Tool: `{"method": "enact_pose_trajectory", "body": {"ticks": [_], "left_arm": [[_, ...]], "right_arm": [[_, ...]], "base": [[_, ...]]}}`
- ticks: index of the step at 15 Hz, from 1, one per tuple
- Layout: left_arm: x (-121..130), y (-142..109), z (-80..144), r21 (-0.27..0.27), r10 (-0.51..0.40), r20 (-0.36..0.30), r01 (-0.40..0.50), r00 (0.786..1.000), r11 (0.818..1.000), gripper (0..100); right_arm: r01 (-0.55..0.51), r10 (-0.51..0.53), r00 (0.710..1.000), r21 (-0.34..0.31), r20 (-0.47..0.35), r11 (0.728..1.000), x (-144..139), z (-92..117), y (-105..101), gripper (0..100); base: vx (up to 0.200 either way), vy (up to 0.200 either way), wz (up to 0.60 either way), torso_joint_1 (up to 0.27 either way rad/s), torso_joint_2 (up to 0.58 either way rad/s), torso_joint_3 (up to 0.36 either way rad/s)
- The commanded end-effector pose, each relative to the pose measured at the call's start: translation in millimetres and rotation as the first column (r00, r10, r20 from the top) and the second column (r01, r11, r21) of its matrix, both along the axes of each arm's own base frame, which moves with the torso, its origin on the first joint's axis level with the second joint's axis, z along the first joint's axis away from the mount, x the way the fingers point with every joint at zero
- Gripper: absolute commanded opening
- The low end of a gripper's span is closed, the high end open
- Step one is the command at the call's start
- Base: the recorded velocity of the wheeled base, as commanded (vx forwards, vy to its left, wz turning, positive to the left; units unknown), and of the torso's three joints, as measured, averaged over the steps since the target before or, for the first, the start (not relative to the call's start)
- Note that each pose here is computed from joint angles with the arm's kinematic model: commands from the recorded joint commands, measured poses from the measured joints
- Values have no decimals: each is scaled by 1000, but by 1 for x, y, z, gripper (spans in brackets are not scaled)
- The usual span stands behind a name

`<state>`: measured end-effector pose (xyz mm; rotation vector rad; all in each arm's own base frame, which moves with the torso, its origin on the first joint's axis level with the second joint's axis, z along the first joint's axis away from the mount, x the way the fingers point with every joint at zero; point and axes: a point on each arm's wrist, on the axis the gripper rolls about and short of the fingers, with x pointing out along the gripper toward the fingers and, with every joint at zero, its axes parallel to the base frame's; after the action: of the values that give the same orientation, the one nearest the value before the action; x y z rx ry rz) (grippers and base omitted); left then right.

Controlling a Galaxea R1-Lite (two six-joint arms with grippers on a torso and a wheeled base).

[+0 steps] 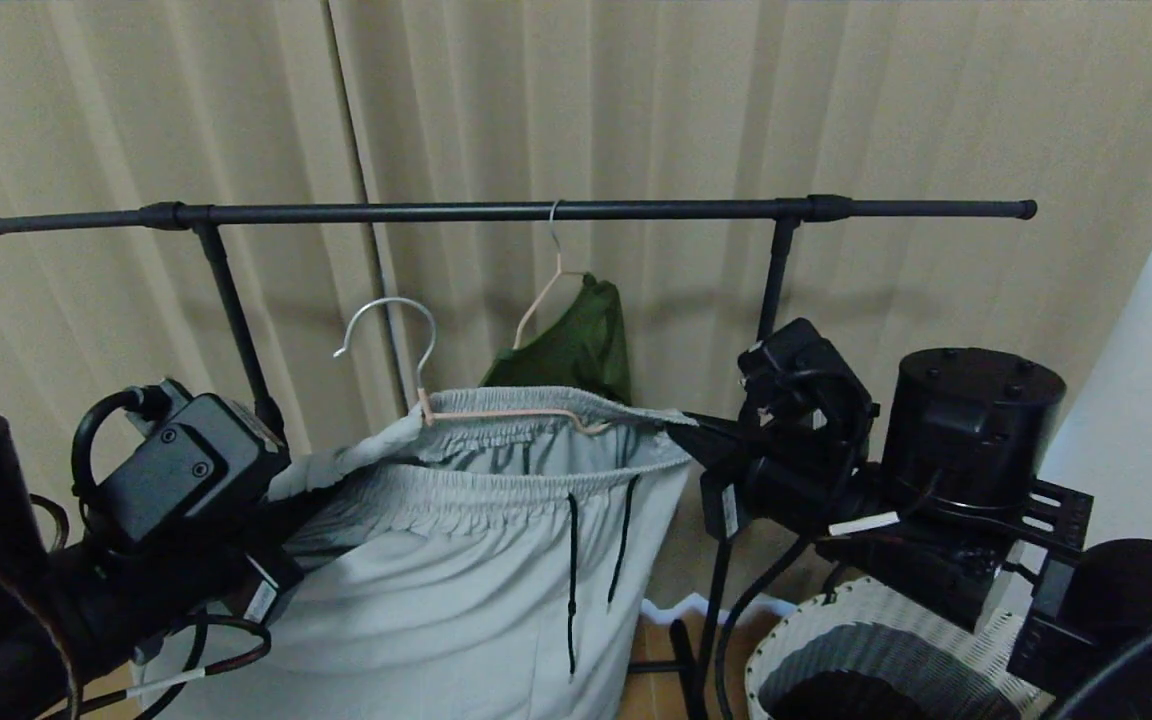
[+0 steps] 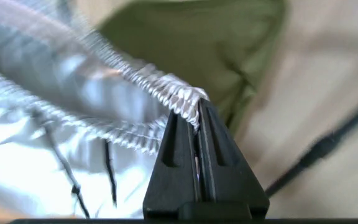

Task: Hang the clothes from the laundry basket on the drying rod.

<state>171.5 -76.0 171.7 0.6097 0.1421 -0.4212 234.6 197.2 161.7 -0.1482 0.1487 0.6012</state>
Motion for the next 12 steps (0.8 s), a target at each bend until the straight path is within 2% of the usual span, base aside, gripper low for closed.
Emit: {"method": "enact_pose_trajectory", "body": {"ticks": [1,5,6,8,9,11,12], "left_arm": [[1,-2,-1,-4,4,-8,-4,1000,1000,0],[-1,-7,1,-30,-16,0,16,1000,999,0],[-2,-9,1,-39,-29,-3,29,1000,999,0],[-5,-14,1,-51,-56,-5,56,998,997,0],[-7,-18,1,-56,-83,-3,83,997,995,0],[-7,-21,1,-59,-95,0,95,995,994,0],[-8,-22,0,-52,-107,0,107,994,993,0]], "right_arm": [[-37,37,999,1,23,999,-12,7,1,0],[-103,104,995,-19,7,994,-29,1,12,0],[-120,121,993,-20,8,993,-33,1,15,100],[-129,130,991,-25,30,991,-34,4,16,100],[-138,142,987,-60,74,989,-33,5,17,100],[-141,149,984,-81,101,987,-33,6,17,100],[-140,156,979,-115,135,983,-31,8,18,100]], "base": [[0,0,0,0,0,0],[0,0,0,0,0,0],[0,0,0,0,0,0],[0,0,0,0,0,0],[0,0,0,0,0,0],[0,0,0,0,0,0],[0,0,0,0,0,0]]}}
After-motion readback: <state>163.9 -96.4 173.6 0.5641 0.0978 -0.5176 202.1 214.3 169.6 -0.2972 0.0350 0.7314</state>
